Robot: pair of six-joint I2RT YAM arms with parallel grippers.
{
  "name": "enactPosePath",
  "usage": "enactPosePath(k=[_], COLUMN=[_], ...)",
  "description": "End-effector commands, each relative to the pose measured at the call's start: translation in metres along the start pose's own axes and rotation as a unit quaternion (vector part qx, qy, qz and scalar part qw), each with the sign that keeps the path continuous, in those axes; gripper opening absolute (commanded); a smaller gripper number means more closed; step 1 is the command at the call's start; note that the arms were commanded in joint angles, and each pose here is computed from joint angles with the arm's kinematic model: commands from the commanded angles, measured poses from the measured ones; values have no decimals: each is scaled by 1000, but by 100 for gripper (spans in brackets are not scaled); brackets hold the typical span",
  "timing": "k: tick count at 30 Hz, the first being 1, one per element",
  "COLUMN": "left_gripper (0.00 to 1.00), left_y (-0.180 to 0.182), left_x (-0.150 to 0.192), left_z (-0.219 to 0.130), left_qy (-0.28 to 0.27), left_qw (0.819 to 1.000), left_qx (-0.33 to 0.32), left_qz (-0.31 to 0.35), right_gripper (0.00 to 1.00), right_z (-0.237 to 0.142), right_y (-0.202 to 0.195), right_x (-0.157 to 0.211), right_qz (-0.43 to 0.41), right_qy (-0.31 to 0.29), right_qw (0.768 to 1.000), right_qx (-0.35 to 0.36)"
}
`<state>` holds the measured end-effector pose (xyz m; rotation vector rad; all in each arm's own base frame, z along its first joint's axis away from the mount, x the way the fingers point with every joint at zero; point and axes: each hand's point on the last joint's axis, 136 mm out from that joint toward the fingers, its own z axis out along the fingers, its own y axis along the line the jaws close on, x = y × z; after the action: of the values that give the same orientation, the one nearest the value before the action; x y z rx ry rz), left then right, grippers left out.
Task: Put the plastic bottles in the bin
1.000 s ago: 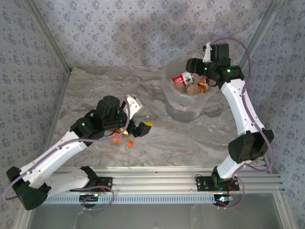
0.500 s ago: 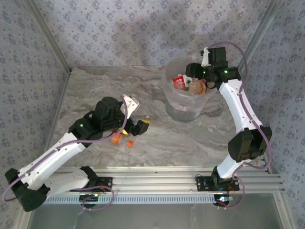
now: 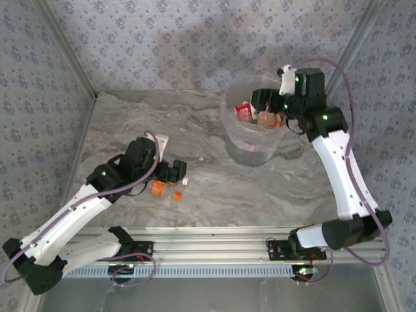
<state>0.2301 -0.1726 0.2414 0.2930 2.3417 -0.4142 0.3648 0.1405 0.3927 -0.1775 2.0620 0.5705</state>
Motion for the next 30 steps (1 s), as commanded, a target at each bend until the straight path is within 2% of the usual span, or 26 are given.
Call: enactPosePath(k=[1,5,10,15,21,24,30], left_gripper=[100,97,90,85,83,84,84], left_y=[38,58,79,85,92,94,98], left_x=[31,55,84,98,117,113,122], left_z=[3,11,21,37,59,69,84], left_qy=[50,61,88,92,110,97,107], left_qw=[987,968,941,925,900,896,887], left_qx=[-83,-114,-152,-130,-103,-83,-73], left_qz=[-129,-216,-289,-345,-408,-424,-443], right_gripper=[79,81,82,83,83,83,83], right_z=[-19,-36,-48,-47,-38,-36,-34], right_y=[31,57,75,82,89,92,95], right_x=[22,43,63,74,87,89,90], right_qz=[-4,1,0,1,-6,-10,-18], right_qy=[20,37,51,60,79,83,90], right_qw=[997,990,984,981,979,979,979], right_qx=[-68,-134,-171,-184,-186,-187,-184])
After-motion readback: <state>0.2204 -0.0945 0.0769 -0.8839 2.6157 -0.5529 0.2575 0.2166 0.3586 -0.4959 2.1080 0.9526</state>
